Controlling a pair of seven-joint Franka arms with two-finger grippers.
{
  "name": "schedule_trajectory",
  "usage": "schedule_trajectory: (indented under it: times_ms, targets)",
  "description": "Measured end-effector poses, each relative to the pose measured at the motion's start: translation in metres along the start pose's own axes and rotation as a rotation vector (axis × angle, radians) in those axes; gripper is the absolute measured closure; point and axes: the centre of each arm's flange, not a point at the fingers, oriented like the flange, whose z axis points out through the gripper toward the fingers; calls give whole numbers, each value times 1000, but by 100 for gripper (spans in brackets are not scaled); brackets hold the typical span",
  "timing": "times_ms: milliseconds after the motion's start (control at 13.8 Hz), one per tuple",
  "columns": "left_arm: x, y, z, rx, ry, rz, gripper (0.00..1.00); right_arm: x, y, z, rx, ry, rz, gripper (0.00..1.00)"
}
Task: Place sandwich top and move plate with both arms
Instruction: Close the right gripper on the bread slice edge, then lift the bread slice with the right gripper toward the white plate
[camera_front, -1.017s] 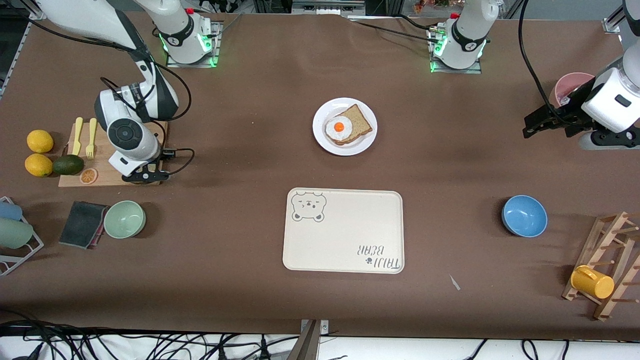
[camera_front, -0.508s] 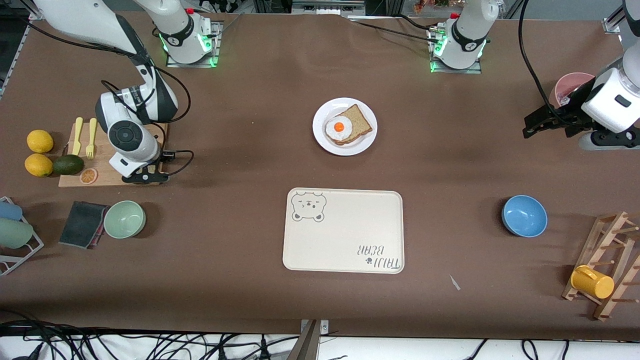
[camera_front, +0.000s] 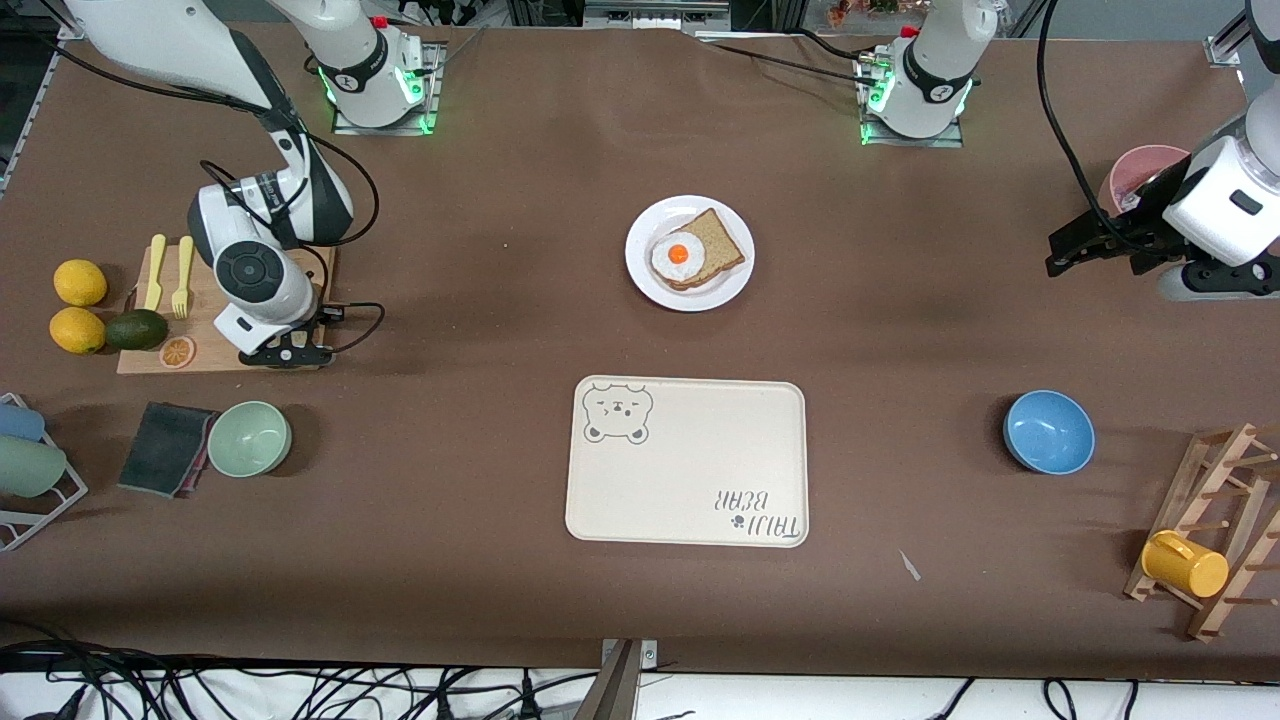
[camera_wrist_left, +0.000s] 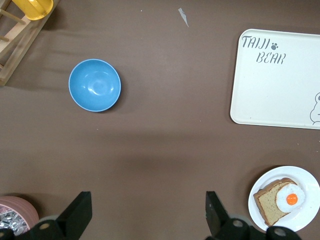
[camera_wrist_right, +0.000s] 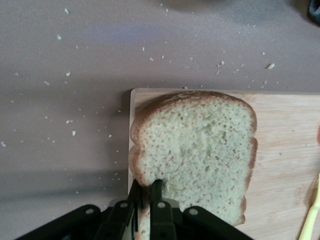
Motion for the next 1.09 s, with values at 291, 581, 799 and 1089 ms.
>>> schedule_trajectory:
  times_ms: [291, 581, 799, 1089]
  targets:
    - [0, 0, 0, 0, 0, 0, 0, 0, 0, 0, 0, 0, 1, 93]
    - [0, 0, 0, 0, 0, 0, 0, 2, 2, -9, -1, 14, 6, 93]
    - [0, 0, 0, 0, 0, 0, 0, 2, 7, -31, -11, 27, 13, 93]
    - [0, 0, 0, 0, 0, 0, 0, 4, -10, -82, -40, 36, -16, 93]
